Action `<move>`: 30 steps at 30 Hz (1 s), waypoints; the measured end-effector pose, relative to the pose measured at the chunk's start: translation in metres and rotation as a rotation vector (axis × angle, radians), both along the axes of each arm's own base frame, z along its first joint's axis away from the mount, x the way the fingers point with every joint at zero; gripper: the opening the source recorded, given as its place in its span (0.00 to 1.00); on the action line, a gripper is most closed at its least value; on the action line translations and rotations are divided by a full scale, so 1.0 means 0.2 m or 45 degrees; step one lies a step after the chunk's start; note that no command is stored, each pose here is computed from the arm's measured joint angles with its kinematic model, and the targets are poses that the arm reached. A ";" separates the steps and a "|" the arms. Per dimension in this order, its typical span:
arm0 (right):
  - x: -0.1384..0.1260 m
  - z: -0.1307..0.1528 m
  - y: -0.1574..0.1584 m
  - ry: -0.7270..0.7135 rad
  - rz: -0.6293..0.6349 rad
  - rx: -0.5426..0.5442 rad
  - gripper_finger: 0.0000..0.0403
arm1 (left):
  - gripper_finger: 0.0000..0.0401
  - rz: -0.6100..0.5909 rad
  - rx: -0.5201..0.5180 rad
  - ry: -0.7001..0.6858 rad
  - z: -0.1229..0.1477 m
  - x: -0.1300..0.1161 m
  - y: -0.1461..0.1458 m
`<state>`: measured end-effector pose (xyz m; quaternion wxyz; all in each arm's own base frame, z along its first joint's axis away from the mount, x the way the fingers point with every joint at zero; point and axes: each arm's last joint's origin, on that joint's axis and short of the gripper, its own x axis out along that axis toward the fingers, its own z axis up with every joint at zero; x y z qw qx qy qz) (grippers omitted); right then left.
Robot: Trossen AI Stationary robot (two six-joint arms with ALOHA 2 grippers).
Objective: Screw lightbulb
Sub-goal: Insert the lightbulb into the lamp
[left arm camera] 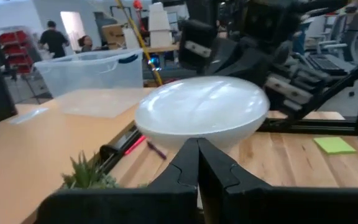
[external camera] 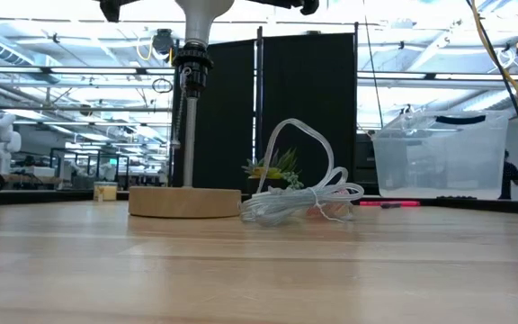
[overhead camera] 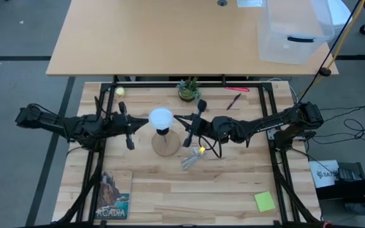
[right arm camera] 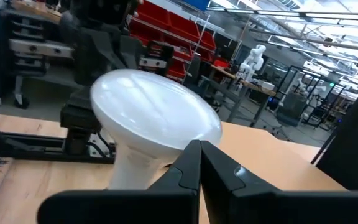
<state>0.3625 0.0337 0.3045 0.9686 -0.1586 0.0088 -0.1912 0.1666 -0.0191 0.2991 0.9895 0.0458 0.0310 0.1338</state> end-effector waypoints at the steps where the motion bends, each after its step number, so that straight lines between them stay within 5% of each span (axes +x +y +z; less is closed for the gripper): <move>1: 0.00 0.00 0.00 -0.003 0.005 0.008 0.00 | 0.00 0.007 -0.007 0.004 0.00 0.00 0.00; 14: 0.00 -0.04 0.09 0.040 0.084 0.080 0.00 | 0.00 0.129 -0.064 0.100 -0.05 0.00 0.08; 30: 0.00 -0.03 -0.03 0.016 -0.185 0.059 0.00 | 0.00 -0.086 -0.096 -0.086 0.05 -0.14 0.01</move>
